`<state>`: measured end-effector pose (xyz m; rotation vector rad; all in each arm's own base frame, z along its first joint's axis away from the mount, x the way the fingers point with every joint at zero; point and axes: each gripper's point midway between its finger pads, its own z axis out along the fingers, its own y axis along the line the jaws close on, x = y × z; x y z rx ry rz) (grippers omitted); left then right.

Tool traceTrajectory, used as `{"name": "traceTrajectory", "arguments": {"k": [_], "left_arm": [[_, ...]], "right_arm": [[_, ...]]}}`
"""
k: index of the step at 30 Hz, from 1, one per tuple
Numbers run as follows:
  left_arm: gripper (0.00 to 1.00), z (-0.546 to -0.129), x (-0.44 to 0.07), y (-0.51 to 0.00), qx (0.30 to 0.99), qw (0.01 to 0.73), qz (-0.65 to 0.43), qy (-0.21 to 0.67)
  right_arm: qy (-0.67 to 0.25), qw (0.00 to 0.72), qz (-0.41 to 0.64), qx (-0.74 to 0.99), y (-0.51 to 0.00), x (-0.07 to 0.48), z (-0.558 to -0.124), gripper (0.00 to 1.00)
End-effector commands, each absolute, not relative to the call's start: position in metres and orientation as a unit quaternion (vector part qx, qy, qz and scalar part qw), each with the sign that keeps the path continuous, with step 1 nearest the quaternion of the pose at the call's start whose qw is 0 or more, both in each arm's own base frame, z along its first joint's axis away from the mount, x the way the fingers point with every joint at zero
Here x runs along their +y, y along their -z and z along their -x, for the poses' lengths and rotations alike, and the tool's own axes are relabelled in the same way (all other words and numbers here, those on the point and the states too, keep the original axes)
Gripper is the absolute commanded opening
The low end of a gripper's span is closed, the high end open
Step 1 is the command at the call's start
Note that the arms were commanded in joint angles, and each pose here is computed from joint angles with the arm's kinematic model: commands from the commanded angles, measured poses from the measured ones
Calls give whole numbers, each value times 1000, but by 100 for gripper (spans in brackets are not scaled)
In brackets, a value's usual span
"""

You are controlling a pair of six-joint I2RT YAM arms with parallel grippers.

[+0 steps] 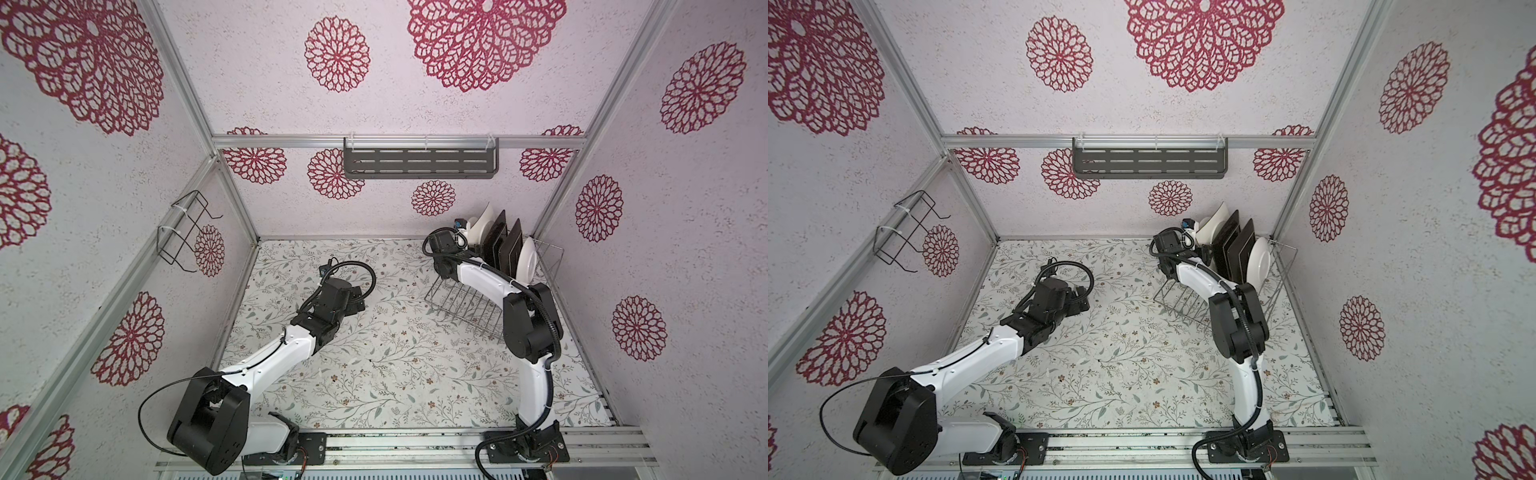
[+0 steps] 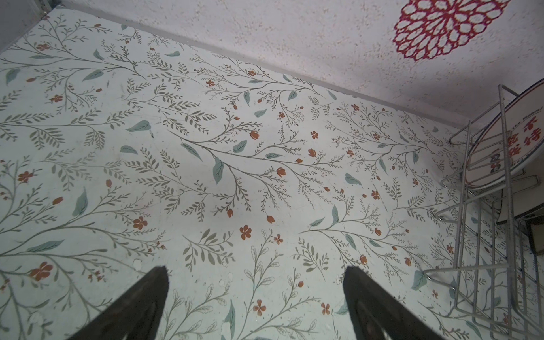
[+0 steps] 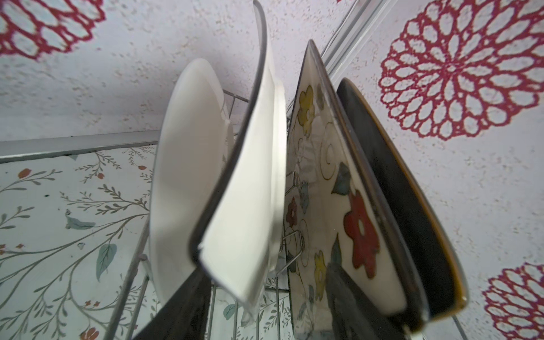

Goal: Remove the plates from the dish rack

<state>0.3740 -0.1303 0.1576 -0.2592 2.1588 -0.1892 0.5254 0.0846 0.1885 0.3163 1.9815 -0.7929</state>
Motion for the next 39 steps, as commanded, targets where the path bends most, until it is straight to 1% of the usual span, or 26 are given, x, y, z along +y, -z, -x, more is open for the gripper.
{"name": "traceTrajectory", "arguments": {"k": [1,8,11,16,25,31,39], "left_arm": [[97,-377,-136,-165,876,466,96,80],[97,-379,-141,-168,873,469,98,94],[97,-379,-140,-165,875,466,95,90],[97,-378,-139,-161,878,463,94,84],[97,-378,-138,-164,877,465,94,82],[97,-378,-138,-164,876,466,94,81],[97,-377,-138,-166,876,466,94,83]], "right_arm": [[325,490,-164,792,-199,76,-530,63],[319,492,-171,792,-197,76,-541,61],[324,495,-177,787,-196,74,-545,58],[344,501,-186,772,-200,70,-553,52],[344,508,-193,766,-203,67,-558,41],[354,513,-194,758,-206,65,-560,31],[364,518,-198,748,-207,62,-560,20]]}}
